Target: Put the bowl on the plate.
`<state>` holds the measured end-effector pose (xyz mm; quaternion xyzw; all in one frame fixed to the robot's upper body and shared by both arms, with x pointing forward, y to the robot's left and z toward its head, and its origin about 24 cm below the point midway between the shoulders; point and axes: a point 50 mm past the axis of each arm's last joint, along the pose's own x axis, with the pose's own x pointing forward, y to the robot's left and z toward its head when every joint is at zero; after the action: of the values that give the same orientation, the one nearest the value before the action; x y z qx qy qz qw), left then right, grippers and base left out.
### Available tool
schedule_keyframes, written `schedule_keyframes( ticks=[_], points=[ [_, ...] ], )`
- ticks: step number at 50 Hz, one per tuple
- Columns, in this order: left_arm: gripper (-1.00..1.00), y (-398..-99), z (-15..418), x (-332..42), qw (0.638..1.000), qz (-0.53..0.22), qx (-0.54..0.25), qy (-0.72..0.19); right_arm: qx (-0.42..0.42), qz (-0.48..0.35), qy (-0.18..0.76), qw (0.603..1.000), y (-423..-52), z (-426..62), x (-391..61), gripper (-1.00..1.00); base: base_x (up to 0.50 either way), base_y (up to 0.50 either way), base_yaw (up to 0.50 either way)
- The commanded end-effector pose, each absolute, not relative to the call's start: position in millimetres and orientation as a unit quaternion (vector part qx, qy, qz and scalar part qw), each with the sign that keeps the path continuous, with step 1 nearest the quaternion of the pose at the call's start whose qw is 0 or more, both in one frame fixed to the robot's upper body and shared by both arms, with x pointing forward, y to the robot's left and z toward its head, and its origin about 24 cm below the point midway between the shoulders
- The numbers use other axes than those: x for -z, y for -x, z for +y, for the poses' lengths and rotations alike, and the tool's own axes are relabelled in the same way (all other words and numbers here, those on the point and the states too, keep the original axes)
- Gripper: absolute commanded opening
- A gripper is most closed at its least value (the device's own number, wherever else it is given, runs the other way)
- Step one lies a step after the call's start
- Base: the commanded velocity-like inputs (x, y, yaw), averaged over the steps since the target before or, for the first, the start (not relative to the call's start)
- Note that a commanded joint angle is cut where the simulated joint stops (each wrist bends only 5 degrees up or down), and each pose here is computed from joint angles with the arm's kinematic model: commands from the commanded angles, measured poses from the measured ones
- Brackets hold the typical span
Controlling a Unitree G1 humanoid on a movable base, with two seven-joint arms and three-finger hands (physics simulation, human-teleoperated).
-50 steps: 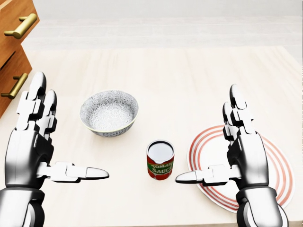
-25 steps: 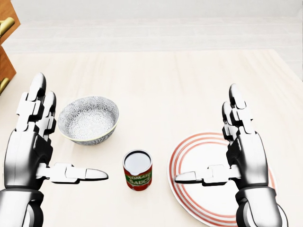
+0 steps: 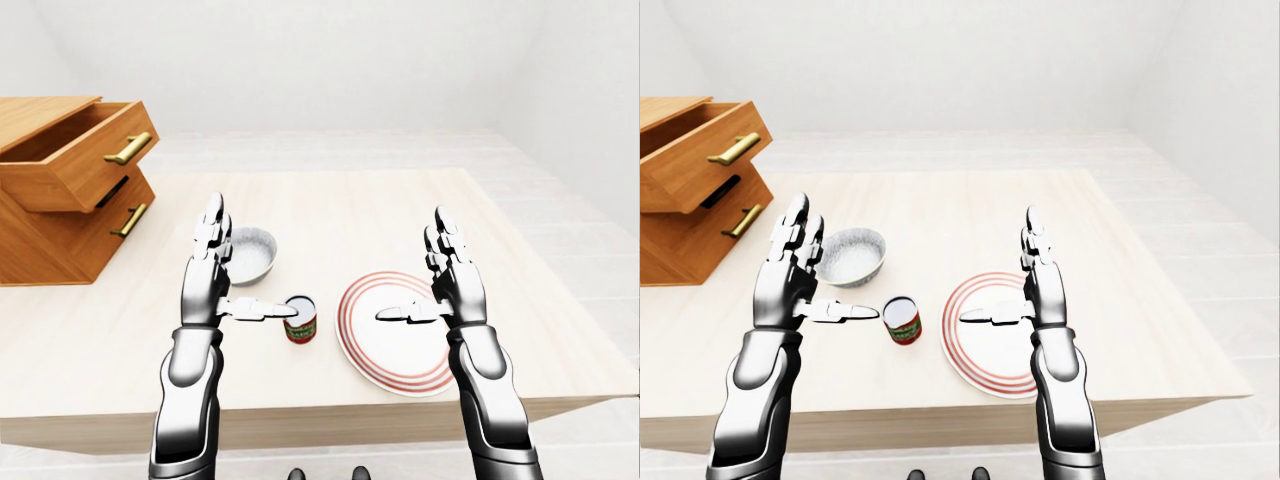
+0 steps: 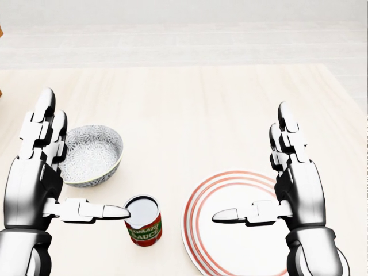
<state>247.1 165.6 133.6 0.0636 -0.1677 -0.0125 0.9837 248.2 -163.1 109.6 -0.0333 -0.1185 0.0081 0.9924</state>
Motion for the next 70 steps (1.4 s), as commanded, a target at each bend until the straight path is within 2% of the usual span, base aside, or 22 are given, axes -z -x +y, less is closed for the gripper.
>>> schedule_keyframes(
  ticks=[1,41,54,62,70],
  points=[
    [1.0,-247.5,166.4,-136.3,0.983,-0.173,0.012,-0.068,-0.009,-0.12,0.033,0.992,-250.0,-163.1,-110.6,1.0,0.09,-0.14,0.0],
    [1.0,-251.8,172.0,-140.1,0.98,-0.176,0.01,-0.093,-0.012,-0.11,0.034,0.993,-250.8,-162.1,-105.9,1.0,0.08,-0.1,0.0],
    [1.0,-259.0,193.1,-148.4,0.969,-0.173,0.0,-0.174,-0.01,-0.104,0.036,0.994,-250.6,-162.0,-102.8,1.0,0.0,0.0,0.0],
    [1.0,-267.4,212.8,-163.1,0.948,-0.165,0.003,-0.272,-0.006,-0.107,0.037,0.994,-249.6,-163.0,-104.3,1.0,0.0,0.0,0.0],
    [1.0,-274.3,228.9,-161.0,0.934,-0.126,-0.001,-0.334,-0.006,-0.102,0.035,0.994,-249.4,-163.2,-102.1,1.0,0.0,0.0,0.0]
  ],
)
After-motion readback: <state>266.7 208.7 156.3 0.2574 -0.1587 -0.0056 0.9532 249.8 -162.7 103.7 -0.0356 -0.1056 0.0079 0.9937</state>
